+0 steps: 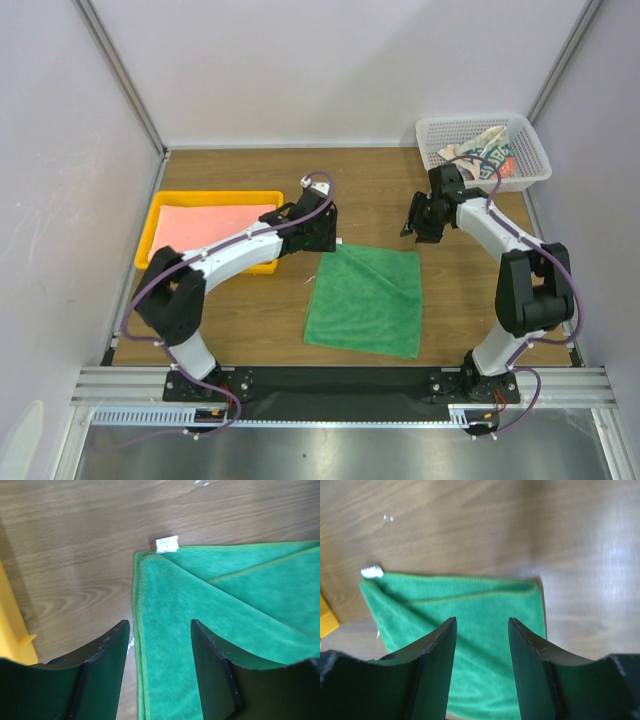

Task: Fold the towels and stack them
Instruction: Fold the towel

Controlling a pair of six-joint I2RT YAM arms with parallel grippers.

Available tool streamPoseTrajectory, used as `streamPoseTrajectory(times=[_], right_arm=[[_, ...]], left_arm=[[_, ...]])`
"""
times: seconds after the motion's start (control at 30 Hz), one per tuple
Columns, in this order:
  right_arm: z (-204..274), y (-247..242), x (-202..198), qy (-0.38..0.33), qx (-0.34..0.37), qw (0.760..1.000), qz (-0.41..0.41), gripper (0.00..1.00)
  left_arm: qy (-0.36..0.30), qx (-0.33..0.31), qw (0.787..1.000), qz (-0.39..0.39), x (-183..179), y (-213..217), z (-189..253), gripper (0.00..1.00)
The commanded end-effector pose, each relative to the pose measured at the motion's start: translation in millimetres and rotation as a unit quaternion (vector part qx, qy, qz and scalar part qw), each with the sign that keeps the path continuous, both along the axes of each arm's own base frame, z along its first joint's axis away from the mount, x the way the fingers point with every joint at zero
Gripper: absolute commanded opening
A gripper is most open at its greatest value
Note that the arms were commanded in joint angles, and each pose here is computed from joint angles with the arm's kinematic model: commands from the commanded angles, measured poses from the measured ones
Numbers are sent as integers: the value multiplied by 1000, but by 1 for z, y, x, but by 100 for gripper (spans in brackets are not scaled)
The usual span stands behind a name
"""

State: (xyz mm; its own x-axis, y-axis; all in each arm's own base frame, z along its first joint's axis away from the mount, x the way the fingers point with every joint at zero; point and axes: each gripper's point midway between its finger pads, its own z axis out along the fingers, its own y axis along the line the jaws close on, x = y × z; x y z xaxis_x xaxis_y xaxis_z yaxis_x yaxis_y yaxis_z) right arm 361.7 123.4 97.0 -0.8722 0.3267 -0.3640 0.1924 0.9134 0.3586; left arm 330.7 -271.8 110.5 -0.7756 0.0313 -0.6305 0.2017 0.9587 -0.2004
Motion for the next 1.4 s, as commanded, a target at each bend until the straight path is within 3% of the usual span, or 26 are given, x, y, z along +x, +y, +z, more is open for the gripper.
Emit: streamPoseTrajectory(times=[0.0,0.2,0.5,0.9,1.0,1.17,1.2,1.3,1.37], right_arm=[[3,-8,31,-39,-31,999,5,51],[-25,-27,25,-3,-77,997,15,47],[-51,-22,3,40,-61,997,22,38],[-62,-20,-1,53,-57,996,41,37],[-67,-20,-1,57,-59,996,42,33],[-73,-24,-1,65,-67,995,38,20],[-73,-24,-1,65,-70,995,36,13],[-71,-29,1,65,-82,994,28,0],[-66,-34,4,61,-92,994,19,0]], left_arm=[[-33,-11,999,4,29,-8,4,57],[-12,3,1000,-3,34,-10,-27,53],[23,-8,1000,4,34,-12,-55,44],[27,-5,1000,6,40,-12,-75,41],[30,-8,1000,5,40,-14,-79,32],[32,-4,999,6,39,-11,-84,5],[33,-1,999,8,38,-9,-85,0],[32,6,999,10,36,-5,-88,0],[30,6,999,9,36,-5,-89,1]])
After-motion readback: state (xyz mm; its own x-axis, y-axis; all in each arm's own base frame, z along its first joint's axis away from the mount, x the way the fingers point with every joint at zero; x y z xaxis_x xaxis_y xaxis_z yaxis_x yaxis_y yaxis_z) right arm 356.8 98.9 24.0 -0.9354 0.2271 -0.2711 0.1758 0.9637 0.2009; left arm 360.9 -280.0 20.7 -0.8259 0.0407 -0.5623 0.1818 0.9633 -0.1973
